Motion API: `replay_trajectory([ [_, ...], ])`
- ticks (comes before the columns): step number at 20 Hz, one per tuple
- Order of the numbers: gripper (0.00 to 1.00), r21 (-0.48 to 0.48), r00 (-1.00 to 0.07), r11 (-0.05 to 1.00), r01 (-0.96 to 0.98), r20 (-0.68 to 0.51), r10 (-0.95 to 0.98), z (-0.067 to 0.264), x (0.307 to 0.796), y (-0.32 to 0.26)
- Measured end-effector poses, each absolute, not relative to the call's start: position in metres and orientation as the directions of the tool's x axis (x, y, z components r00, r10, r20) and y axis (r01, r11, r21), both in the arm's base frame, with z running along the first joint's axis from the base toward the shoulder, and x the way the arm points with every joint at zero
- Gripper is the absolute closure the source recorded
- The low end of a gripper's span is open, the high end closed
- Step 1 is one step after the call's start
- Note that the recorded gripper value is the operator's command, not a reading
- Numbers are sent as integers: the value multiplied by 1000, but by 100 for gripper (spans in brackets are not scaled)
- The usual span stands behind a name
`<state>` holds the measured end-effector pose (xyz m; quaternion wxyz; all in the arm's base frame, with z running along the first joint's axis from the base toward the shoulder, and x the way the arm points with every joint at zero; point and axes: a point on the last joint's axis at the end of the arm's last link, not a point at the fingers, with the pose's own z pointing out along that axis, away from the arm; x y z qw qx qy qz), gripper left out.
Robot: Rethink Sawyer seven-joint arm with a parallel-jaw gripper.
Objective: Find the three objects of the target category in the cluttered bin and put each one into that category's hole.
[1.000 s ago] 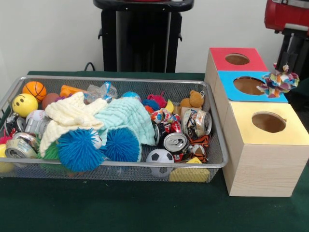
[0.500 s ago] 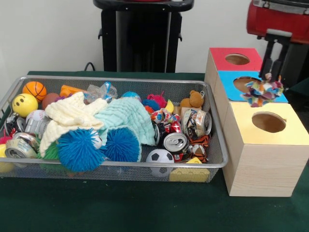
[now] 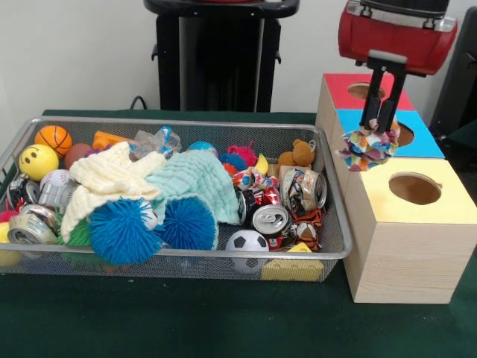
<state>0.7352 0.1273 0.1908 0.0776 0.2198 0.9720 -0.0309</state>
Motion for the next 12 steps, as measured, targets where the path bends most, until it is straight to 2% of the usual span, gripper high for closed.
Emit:
replay_trajectory([
  [5, 100, -42, -905, 914, 403, -163, 392, 182, 732, 147],
  [12, 100, -52, -932, 942, 331, -173, 318, 171, 730, 202],
])
